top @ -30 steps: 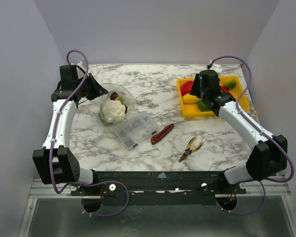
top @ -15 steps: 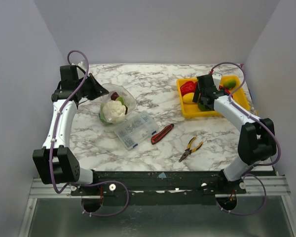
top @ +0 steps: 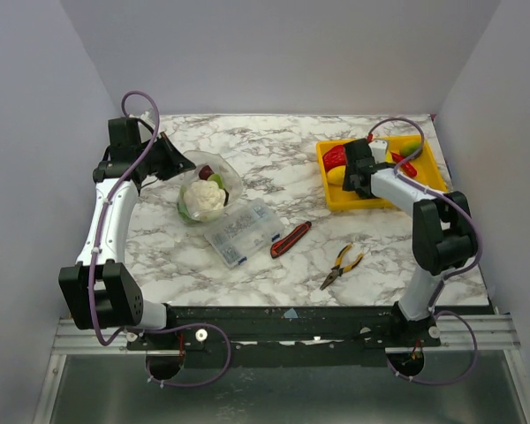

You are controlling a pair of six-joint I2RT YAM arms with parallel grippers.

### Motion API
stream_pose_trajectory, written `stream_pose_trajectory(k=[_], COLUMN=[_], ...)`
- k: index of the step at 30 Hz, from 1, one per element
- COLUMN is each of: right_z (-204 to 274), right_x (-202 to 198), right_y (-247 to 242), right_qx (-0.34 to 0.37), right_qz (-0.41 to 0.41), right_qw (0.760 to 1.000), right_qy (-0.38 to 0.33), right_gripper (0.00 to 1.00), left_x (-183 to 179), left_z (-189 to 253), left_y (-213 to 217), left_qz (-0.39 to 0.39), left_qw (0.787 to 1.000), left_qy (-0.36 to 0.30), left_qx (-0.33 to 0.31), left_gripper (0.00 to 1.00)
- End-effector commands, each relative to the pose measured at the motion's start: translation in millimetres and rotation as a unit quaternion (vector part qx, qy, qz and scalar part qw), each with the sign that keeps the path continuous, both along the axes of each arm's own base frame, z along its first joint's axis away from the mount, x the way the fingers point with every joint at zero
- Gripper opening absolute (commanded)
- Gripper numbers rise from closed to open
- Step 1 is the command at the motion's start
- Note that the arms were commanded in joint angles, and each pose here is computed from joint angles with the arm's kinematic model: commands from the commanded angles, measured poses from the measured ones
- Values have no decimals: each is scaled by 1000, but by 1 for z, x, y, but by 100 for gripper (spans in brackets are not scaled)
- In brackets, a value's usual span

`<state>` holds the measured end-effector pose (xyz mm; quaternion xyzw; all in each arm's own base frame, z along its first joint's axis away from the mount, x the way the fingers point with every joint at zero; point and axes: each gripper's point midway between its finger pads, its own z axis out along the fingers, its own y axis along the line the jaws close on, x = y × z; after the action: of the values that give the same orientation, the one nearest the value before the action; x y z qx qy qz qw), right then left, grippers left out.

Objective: Place the food in the zip-top bag and seal the zipper
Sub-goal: Pick up the fake vegetable from the bin.

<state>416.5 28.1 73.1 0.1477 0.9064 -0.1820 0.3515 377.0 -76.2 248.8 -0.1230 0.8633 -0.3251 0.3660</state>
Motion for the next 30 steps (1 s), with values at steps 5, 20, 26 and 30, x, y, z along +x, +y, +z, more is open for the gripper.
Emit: stream_pose_trajectory(k=[5,20,26,30], right_z=[-3,35,63,80], right_x=[28,19,21,25], right_y=[-8,-11,-6,-1], right_qx=[-24,-10,8,22], right_qz=[-13,-6,13,22], right_qw=[999,996,992,988], right_qy=[-19,-89,-129,-149], right_gripper=[96,49,22,2], left_x=[-1,-1,-1,-1], left_z=[9,8,7,7], left_y=[-6,-7,-7,-6], left_qz=[-15,-17,-17,-16], left_qw=[1000,1000,1000,1000], left_qy=[-18,-16,-16,-16], left_qx=[-12,-13,-13,-11], left_gripper=[0,0,0,0])
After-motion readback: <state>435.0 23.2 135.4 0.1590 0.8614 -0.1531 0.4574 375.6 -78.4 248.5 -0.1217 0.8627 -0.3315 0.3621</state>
